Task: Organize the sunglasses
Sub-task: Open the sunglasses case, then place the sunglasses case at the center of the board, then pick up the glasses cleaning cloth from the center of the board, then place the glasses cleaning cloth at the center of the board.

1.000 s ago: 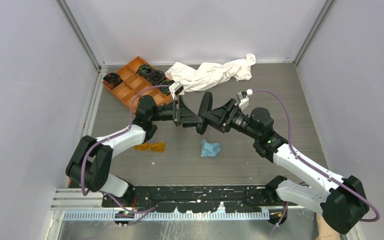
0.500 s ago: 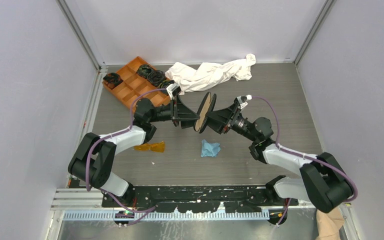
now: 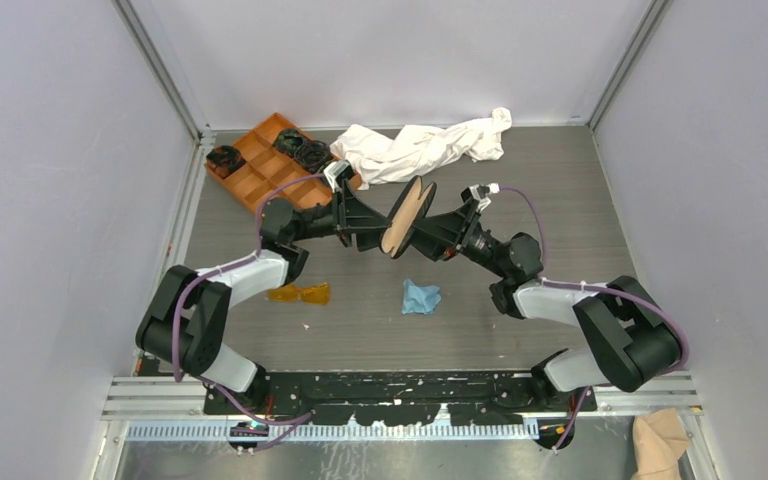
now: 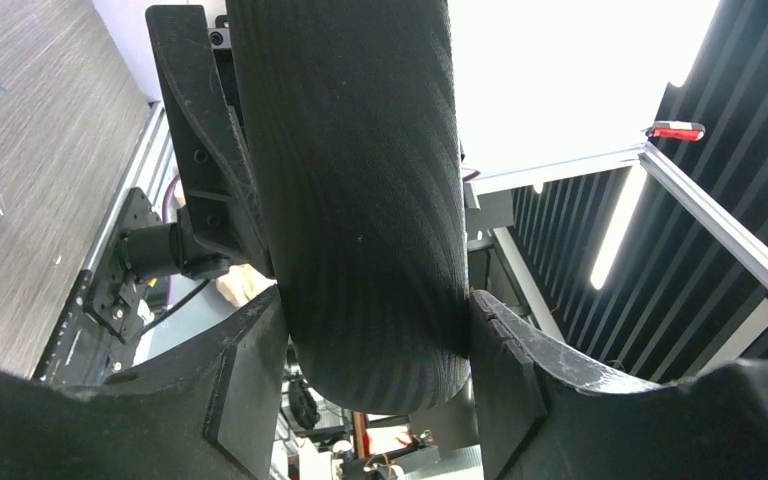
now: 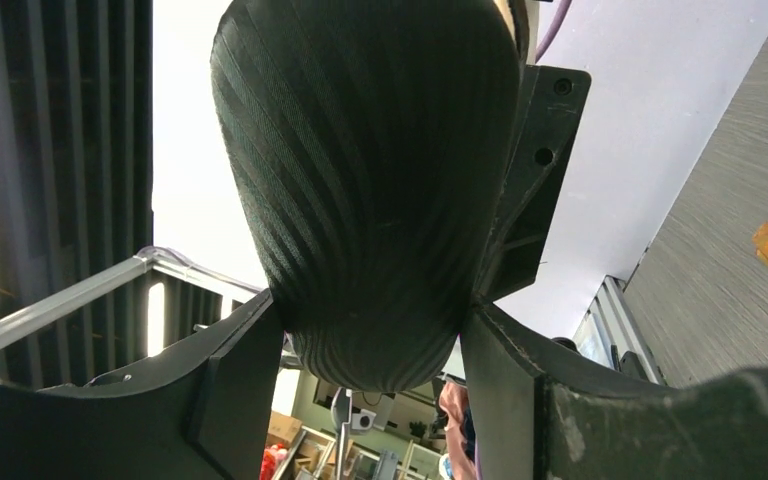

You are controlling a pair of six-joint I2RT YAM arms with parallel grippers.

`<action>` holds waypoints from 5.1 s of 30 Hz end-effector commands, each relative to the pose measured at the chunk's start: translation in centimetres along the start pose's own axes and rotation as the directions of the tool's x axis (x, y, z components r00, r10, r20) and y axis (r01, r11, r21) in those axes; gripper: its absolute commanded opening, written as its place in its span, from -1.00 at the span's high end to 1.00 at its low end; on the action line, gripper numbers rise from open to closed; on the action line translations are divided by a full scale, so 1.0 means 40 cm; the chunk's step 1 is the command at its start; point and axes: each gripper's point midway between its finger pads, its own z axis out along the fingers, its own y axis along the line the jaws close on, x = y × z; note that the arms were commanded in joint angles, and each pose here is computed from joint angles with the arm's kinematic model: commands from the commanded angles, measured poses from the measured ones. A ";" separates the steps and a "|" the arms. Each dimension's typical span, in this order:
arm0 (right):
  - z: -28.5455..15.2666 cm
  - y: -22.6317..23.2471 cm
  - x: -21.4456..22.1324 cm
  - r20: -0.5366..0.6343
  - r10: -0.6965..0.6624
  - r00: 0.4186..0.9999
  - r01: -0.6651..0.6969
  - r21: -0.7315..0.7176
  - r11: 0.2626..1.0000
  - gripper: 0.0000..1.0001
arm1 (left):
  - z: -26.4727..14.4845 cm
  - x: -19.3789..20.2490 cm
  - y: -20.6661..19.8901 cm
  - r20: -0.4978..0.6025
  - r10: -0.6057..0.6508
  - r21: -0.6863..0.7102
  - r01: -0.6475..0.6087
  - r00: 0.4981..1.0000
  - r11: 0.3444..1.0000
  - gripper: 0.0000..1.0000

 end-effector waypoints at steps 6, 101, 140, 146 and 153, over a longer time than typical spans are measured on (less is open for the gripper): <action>-0.013 -0.040 0.003 -0.045 0.011 0.999 -0.009 0.046 0.999 0.99 | -0.050 -0.051 -0.341 0.215 0.322 0.256 -0.372 0.922 0.892 0.99; -0.372 -0.293 0.011 -0.277 -0.393 0.877 0.361 0.919 0.159 -0.56 | -0.242 -0.048 0.195 -0.167 0.461 -0.881 -0.342 0.871 0.328 -1.00; -0.230 -0.477 0.035 -0.547 -0.387 0.742 0.548 0.828 -0.120 0.99 | -0.288 0.047 0.297 -0.072 0.420 -0.920 -0.223 0.905 0.322 -1.00; -0.265 -0.362 -0.008 -0.496 -0.431 0.754 0.509 0.856 -0.094 0.99 | -0.270 0.048 0.315 -0.076 0.402 -0.916 -0.224 0.912 0.334 -0.99; -0.314 -0.214 -0.196 -0.325 -0.528 0.785 0.362 0.931 -0.034 0.99 | -0.227 0.017 0.325 -0.125 0.388 -0.907 -0.264 0.913 0.329 -0.99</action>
